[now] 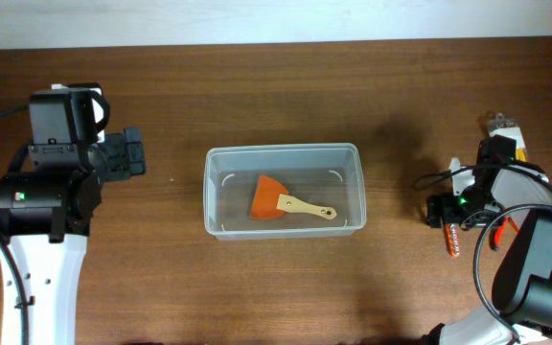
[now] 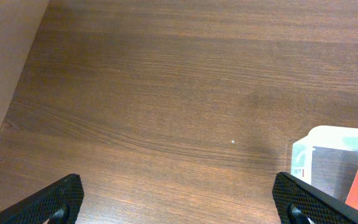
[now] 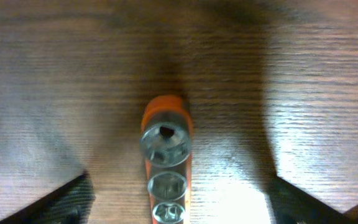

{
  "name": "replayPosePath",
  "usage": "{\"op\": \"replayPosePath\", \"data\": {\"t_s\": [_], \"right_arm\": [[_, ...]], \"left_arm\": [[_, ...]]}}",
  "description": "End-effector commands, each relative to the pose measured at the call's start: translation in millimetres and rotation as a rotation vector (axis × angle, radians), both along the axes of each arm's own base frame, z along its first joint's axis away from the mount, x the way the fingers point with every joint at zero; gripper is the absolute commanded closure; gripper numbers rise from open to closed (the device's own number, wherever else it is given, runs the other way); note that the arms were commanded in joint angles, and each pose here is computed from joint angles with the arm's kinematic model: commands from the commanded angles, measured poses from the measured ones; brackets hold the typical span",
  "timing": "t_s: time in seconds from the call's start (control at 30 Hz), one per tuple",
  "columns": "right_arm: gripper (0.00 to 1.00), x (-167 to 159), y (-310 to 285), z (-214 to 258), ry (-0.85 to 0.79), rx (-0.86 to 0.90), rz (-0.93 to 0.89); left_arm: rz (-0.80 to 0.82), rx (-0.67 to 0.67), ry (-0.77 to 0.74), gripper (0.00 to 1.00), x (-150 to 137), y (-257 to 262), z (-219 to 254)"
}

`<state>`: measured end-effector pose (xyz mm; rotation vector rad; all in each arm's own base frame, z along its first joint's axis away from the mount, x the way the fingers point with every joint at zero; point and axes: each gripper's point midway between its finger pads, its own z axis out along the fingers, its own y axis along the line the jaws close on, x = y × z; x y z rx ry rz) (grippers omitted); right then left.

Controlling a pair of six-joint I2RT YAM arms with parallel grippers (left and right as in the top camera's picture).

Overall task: Pack container
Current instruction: 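Lower the right gripper and close it on the socket strip's end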

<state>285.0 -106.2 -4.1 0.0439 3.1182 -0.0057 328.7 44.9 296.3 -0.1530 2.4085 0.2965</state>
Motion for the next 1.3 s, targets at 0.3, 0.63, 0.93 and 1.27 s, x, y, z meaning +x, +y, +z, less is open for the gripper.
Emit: {"op": "replayPosePath", "data": {"t_s": [0.3,0.63,0.93,1.27], "right_arm": [[0.34,-5.8,-0.8,-11.0,0.034,-0.001,-0.008],[0.48,-13.4,1.5,-10.8,0.065,0.007,-0.007],[0.65,-12.7,1.2,-10.9,0.063,0.006,-0.008],[0.86,2.6,-4.5,2.3,0.031,-0.006,-0.008]], "left_arm": [[0.016,0.004,-0.027,0.01,0.3,1.9,9.7],[0.016,0.004,-0.027,0.01,0.4,1.9,9.8],[0.016,0.004,-0.027,0.01,0.4,1.9,9.8],[0.016,0.004,-0.027,0.01,0.3,1.9,9.7]]}}
